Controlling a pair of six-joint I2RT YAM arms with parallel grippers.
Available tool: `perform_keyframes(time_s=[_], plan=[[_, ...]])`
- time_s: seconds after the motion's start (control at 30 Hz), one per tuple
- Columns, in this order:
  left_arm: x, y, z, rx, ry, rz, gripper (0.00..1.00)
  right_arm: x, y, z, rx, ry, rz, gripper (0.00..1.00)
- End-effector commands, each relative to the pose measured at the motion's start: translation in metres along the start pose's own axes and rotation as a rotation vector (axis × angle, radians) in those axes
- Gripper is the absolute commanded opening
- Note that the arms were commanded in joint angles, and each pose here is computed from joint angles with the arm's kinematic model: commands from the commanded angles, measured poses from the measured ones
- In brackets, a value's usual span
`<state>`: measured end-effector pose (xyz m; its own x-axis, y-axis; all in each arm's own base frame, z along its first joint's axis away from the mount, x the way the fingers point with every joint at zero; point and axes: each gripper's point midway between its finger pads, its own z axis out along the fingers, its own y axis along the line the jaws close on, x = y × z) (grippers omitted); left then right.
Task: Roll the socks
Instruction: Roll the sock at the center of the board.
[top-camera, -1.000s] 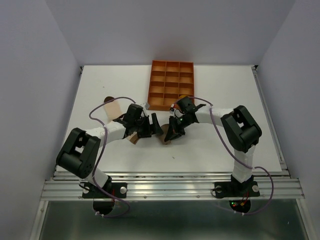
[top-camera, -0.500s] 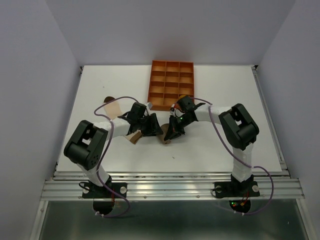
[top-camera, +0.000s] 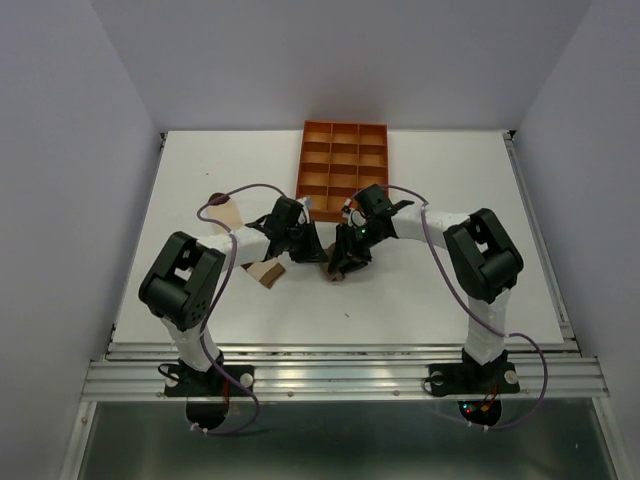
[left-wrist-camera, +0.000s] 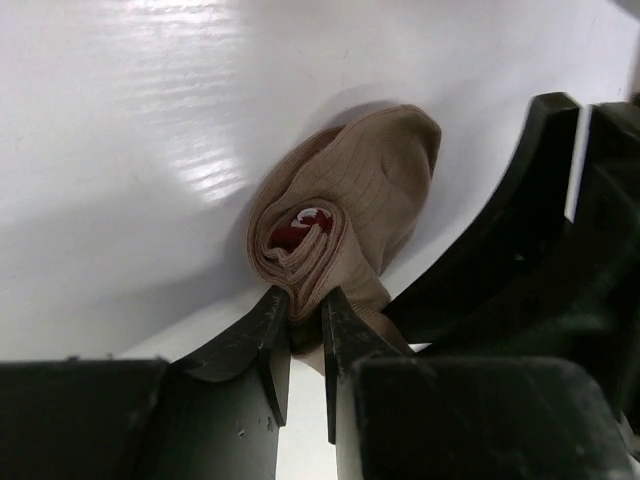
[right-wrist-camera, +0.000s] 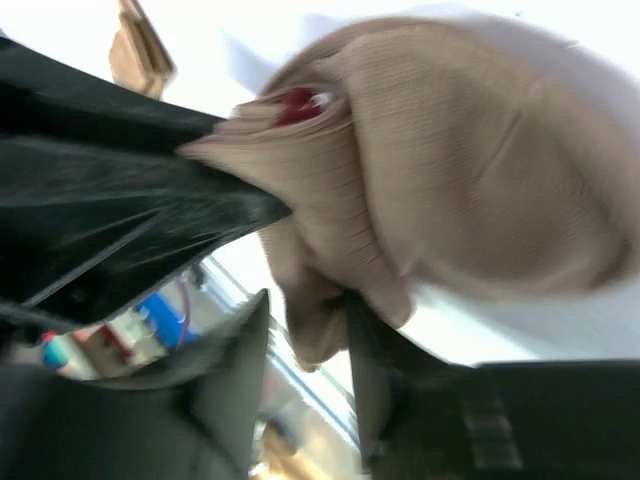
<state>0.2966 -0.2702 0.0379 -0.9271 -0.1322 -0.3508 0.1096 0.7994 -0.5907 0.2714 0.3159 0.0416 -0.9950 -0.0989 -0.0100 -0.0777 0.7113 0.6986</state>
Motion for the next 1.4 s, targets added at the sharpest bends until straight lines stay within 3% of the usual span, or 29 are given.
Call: perform_keyframes(time_s=[0.0, 0.17, 0.57, 0.97, 1.37], plan=[[0.014, 0.015, 0.009, -0.125, 0.063, 0.041, 0.00, -0.027, -0.005, -0.029, 0.115, -0.174, -0.169, 0.47], [0.025, 0.012, 0.006, -0.148, 0.127, 0.023, 0.00, -0.024, 0.008, -0.053, 0.138, -0.277, -0.331, 0.59], [0.053, 0.018, -0.019, -0.266, 0.283, 0.004, 0.00, 0.022, 0.052, -0.049, 0.190, -0.405, -0.732, 0.62], [0.066, 0.022, -0.035, -0.336, 0.367, -0.042, 0.00, 0.046, 0.082, -0.034, 0.258, -0.543, -0.914, 0.61], [0.076, 0.017, -0.038, -0.385, 0.394, -0.075, 0.00, 0.056, 0.079, -0.011, 0.392, -0.540, -1.030, 0.61]])
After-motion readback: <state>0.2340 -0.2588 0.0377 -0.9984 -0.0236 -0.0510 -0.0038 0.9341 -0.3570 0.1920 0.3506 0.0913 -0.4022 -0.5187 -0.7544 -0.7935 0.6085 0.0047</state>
